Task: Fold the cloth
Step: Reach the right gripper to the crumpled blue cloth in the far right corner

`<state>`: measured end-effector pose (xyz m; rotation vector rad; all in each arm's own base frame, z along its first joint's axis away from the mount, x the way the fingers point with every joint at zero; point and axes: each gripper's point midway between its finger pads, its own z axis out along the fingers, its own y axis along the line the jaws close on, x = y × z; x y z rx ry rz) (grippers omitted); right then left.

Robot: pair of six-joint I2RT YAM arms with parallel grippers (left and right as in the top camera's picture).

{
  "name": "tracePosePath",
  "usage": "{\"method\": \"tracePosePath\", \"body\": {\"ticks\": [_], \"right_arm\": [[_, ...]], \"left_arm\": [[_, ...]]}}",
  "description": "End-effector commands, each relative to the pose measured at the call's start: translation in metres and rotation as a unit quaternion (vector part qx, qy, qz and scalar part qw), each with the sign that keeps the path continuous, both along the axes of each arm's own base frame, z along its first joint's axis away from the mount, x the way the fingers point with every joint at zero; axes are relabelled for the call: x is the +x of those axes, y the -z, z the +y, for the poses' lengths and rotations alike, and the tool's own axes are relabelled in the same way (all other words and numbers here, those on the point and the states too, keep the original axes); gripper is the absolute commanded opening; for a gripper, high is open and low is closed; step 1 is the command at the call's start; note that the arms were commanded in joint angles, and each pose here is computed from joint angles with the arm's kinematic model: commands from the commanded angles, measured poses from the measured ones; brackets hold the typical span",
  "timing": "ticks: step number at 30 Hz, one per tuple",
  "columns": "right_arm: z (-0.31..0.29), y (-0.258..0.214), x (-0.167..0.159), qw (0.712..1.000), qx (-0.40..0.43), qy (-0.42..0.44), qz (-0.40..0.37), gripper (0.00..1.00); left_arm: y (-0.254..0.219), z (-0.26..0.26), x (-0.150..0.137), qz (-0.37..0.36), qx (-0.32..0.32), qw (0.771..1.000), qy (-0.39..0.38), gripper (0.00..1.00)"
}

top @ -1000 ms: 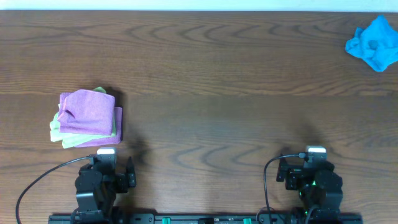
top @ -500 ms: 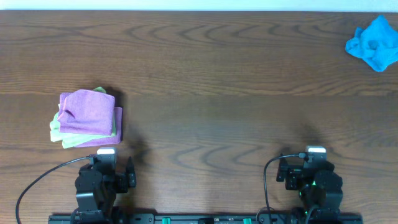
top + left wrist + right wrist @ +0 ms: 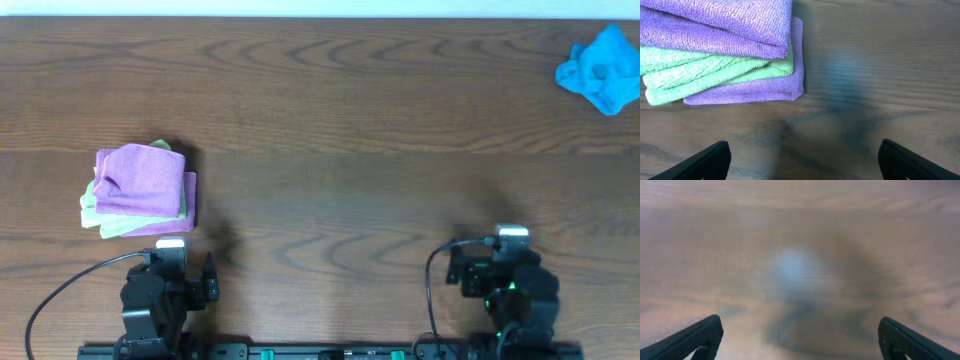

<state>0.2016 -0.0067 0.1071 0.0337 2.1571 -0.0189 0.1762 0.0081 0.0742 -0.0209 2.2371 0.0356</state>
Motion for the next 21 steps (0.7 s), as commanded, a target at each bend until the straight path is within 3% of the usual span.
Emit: {"method": "tracePosePath", "body": {"ticks": [1,7,15,21], "right_arm": [[-0.005,-0.046,0.011,0.999,0.004,0.015,-0.038,0.99],[-0.023,-0.099,0.044,0.998,-0.017,0.055,-0.034,0.99],[-0.051,-0.121,0.102,0.995,-0.024,0.097,0.009,0.99],[-0.106,-0.136,0.152,0.987,-0.021,0.161,0.010,0.99]], "left_arm": [[0.021,-0.002,-0.007,0.032,-0.014,0.999,-0.004,0.95],[0.021,-0.002,-0.007,0.032,-0.014,0.999,-0.004,0.95],[0.021,-0.002,-0.007,0.032,-0.014,0.999,-0.004,0.95],[0.021,-0.002,-0.007,0.032,-0.014,0.999,-0.004,0.95]]}}
